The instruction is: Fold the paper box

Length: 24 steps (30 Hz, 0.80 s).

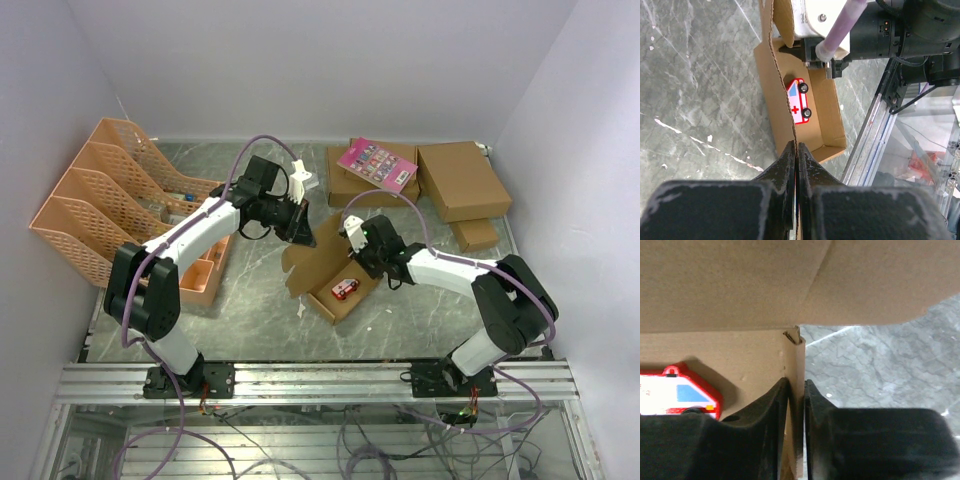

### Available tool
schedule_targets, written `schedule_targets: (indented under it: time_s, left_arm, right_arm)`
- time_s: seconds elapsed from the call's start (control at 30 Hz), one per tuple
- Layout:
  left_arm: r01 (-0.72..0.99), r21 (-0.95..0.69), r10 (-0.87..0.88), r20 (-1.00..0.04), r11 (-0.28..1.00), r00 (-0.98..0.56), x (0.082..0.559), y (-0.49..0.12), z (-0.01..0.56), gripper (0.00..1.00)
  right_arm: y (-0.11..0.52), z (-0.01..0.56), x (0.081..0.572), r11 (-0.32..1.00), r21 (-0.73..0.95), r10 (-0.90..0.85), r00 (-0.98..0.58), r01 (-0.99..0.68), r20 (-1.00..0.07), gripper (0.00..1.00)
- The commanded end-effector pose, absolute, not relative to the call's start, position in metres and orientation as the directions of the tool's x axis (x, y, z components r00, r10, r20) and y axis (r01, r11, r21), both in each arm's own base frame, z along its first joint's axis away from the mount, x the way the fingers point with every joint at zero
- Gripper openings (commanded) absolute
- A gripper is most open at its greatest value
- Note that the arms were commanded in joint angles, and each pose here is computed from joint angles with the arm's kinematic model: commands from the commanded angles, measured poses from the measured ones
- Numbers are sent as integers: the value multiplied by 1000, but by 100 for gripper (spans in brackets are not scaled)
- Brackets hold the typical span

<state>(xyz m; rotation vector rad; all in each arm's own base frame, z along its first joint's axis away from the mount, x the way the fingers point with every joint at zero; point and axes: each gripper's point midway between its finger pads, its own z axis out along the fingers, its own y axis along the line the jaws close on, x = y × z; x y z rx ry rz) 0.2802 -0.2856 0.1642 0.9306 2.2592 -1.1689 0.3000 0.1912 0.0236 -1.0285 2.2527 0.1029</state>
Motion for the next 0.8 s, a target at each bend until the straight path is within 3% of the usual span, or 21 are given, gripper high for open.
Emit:
schedule_targets:
  time_s: [0.0, 0.13, 0.43, 0.6, 0.77]
  left_arm:
    - [749, -555, 358, -660, 362, -661, 278, -293, 175, 9]
    - [750, -551, 363, -658, 366, -660, 277, -292, 174, 9]
    - [749, -549, 368, -654, 371, -661, 279, -292, 171, 9]
    - [757, -534, 375, -659, 376, -652, 282, -291, 173, 9]
    - [762, -527, 385, -658, 377, -646, 283, -291, 171, 11]
  right_arm:
    - [185, 24, 302, 644, -252, -713, -448, -723, -539, 25]
    - [195, 30, 297, 636, -204, -696, -440, -744, -567, 33]
    - [198, 42, 298, 649, -171, -659, -436, -741, -613, 37]
    - [200, 53, 300, 652, -120, -625, -442, -749, -644, 45]
    - [198, 50, 299, 656, -61, -597, -467, -752, -653, 43]
